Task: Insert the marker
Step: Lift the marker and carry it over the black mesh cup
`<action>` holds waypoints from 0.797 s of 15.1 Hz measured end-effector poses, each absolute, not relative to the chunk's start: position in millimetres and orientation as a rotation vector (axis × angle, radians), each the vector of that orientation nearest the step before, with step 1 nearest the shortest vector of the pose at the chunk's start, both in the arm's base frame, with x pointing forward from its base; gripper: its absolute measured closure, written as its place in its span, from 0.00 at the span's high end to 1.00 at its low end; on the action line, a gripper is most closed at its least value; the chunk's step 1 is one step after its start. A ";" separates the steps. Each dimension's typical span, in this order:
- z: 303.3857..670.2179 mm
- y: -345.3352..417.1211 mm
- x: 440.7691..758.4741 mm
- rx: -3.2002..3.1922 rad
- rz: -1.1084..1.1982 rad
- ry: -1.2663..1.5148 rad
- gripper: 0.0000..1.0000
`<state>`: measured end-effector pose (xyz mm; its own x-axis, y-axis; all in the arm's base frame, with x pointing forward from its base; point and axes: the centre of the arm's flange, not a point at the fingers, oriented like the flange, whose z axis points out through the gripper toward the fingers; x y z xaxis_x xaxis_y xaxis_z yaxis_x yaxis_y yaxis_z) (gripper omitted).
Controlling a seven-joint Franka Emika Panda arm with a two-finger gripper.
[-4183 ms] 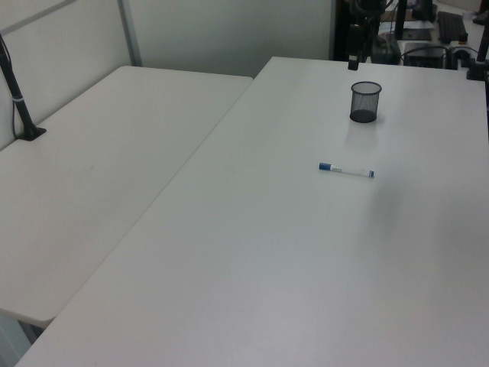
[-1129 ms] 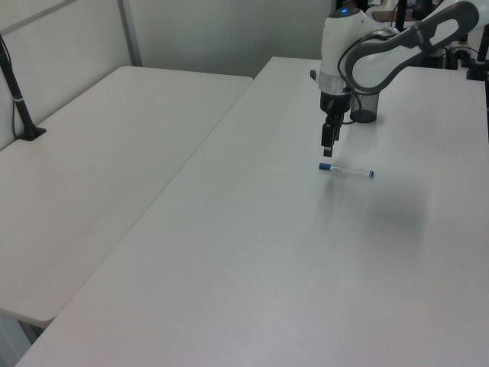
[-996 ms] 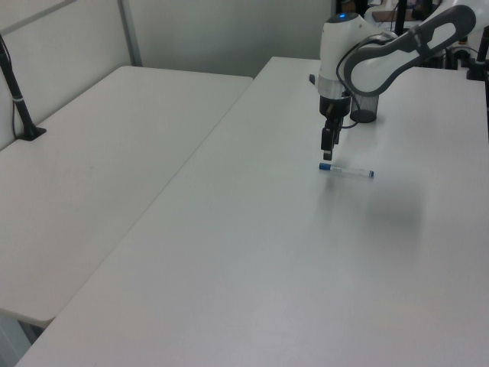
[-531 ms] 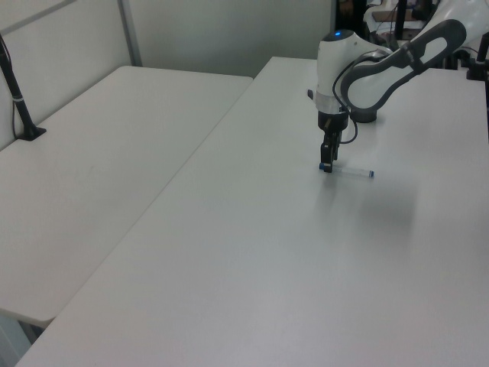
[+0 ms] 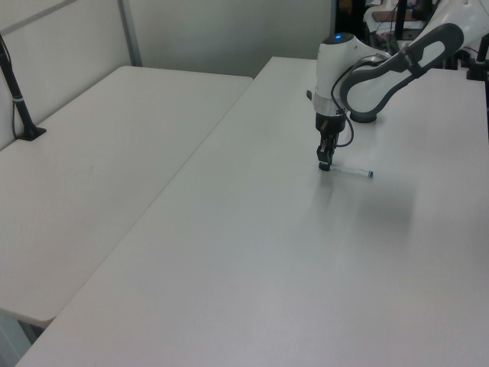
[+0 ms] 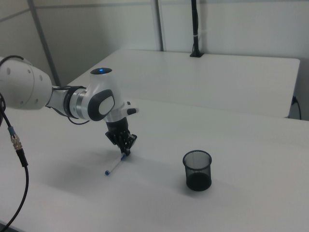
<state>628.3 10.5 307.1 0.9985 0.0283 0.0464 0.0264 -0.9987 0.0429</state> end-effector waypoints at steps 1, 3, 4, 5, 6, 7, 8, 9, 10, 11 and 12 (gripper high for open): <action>309.5 9.9 628.9 3.098 0.080 0.038 0.17; 332.1 2.4 632.3 3.096 0.142 0.013 0.17; 349.9 -6.4 633.7 3.093 0.188 -0.010 0.17; 371.3 -19.9 633.4 3.088 0.240 -0.044 0.17; 395.0 -37.6 631.2 3.079 0.297 -0.083 0.17; 417.4 -57.0 626.9 3.068 0.348 -0.112 0.17; 437.6 -76.5 621.1 3.055 0.392 -0.130 0.17; 454.2 -94.4 614.9 3.046 0.428 -0.139 0.17; 466.4 -109.7 609.2 3.041 0.456 -0.145 0.17; 475.9 -123.9 603.9 3.037 0.479 -0.145 0.17; 482.6 -136.6 599.4 3.034 0.495 -0.139 0.17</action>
